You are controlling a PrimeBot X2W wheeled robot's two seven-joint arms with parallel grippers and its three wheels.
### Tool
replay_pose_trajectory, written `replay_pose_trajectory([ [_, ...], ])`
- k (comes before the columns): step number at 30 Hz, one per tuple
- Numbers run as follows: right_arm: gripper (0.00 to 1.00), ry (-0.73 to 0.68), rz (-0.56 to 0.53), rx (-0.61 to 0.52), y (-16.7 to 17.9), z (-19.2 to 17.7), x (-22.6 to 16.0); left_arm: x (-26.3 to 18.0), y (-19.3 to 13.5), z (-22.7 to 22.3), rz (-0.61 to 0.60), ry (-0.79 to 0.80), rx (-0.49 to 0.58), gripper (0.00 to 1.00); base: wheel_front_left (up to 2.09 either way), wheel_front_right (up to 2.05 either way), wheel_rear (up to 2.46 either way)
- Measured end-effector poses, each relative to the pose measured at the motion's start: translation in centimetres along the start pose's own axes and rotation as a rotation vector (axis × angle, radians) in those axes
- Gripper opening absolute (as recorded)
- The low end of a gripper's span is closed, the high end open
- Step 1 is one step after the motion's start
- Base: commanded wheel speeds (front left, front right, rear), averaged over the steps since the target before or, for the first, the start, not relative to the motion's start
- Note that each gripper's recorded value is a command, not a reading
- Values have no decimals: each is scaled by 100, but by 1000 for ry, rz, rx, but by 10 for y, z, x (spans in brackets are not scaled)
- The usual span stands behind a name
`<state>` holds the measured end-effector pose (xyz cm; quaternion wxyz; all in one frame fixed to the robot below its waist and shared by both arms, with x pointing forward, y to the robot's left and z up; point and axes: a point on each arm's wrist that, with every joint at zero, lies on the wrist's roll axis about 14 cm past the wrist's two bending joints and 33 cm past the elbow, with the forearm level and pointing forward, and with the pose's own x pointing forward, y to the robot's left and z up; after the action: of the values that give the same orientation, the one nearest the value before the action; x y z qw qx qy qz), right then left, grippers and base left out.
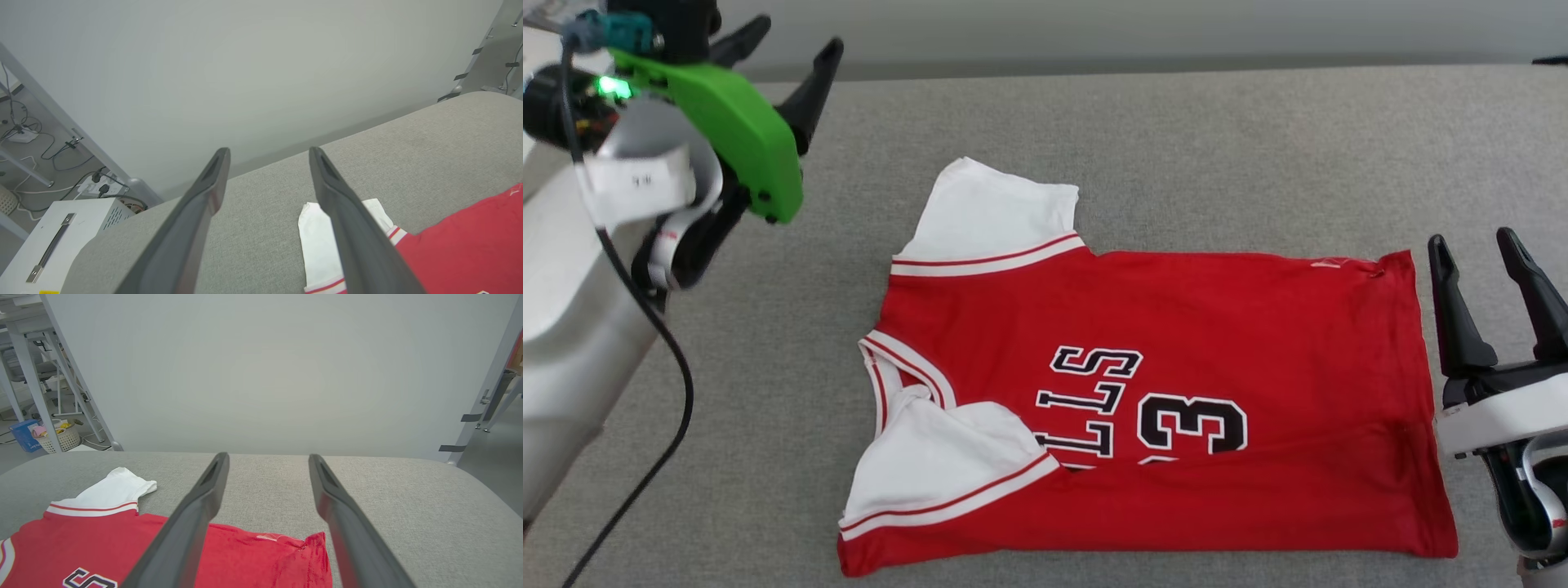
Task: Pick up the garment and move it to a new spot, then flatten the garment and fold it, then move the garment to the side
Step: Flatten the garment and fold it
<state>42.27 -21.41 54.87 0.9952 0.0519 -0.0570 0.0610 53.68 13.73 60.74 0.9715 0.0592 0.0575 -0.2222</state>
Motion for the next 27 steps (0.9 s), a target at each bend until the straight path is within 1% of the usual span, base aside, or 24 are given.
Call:
replay_pose_trajectory([
  [3,100,8,0,7,2,-8,6,31,-3,-4,-42,69,2,100,0,0,0],
  [7,100,-7,-1,16,0,-14,18,68,-12,-31,-106,242,-3,100,0,0,0],
  [8,100,4,3,21,-1,-23,26,85,-21,-65,-156,432,-11,100,0,0,0],
  [9,100,17,3,20,-2,-28,27,89,-24,-78,-173,502,-8,100,0,0,0],
  [10,100,40,-4,18,-7,-39,30,95,-33,-116,-219,685,-9,100,0,0,0],
  [15,100,79,-21,6,-18,-56,33,102,-43,-168,-259,856,-2,100,0,0,0],
  [20,100,125,-44,-6,-28,-74,30,107,-52,-213,-287,955,12,100,0,0,0],
  [23,100,143,-61,-11,-35,-80,26,110,-55,-223,-301,985,24,100,0,0,0],
  [24,100,150,-66,-15,-38,-82,25,111,-56,-224,-306,987,23,66,0,0,0],
  [25,100,153,-69,-16,-39,-82,24,111,-57,-224,-309,985,26,0,0,0,0],
  [27,100,144,-75,-18,-43,-78,24,110,-59,-221,-318,969,42,0,0,0,0],
])
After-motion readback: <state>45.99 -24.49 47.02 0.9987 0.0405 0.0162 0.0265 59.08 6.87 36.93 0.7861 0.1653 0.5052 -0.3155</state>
